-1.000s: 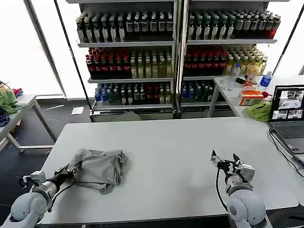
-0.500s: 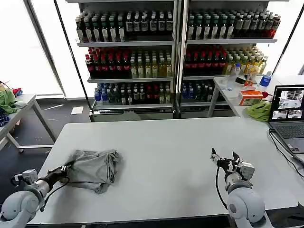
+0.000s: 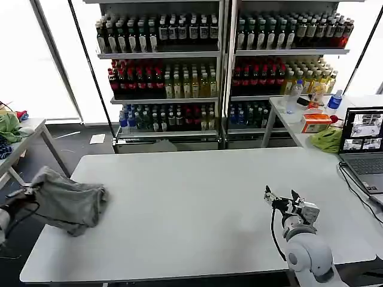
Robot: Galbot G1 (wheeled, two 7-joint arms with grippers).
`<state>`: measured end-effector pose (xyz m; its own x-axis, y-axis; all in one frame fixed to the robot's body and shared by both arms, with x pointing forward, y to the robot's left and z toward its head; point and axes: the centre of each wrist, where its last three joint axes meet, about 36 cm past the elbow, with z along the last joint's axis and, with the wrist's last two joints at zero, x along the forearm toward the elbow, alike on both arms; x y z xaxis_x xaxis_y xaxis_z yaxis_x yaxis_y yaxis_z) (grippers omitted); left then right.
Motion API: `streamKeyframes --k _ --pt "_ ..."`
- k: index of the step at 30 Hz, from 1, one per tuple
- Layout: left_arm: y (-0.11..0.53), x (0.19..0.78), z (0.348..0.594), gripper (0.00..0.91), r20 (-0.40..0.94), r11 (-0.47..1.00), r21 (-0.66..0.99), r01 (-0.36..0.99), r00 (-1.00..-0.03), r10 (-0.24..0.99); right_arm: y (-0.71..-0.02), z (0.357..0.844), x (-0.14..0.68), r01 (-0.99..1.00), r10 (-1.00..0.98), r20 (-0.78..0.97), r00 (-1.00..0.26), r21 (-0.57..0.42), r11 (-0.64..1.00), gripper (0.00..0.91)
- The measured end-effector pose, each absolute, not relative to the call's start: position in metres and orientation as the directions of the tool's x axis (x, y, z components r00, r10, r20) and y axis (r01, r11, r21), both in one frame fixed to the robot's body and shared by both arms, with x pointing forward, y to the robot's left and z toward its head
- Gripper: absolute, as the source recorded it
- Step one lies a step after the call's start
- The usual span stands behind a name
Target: Fold and organize the clothes.
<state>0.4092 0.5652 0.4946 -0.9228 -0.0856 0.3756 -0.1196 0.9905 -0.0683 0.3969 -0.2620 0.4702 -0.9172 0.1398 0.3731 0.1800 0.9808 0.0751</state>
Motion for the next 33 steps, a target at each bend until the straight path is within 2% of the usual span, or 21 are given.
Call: streamKeyframes --k 5,10,18,27,33 --pt "0.574 0.411 0.523 0.0 0.335 0.992 -0.026 -0.126 -0.936 -0.11 -0.262 0.47 0.396 0.182 0.14 0.375 -0.917 0.079 0.98 0.907" --pt "0.562 0.41 0.53 0.0 0.323 0.996 0.011 -0.086 -0.942 -0.085 -0.263 0.47 0.394 0.189 0.146 0.375 -0.916 0.081 0.979 0.907" --pt "0.499 0.401 0.509 0.0 0.356 0.999 0.024 0.029 -0.934 0.019 -0.263 0.468 0.388 0.205 0.161 0.378 -0.912 0.079 0.976 0.907" --pt "0.387 0.396 0.483 0.0 0.395 0.968 0.002 0.251 -0.889 0.23 -0.263 0.467 0.38 0.222 0.18 0.378 -0.908 0.071 0.972 0.907" --pt "0.326 0.403 0.458 0.0 0.409 0.934 -0.051 0.352 -0.846 0.341 -0.262 0.467 0.375 0.229 0.191 0.376 -0.907 0.059 0.972 0.907"
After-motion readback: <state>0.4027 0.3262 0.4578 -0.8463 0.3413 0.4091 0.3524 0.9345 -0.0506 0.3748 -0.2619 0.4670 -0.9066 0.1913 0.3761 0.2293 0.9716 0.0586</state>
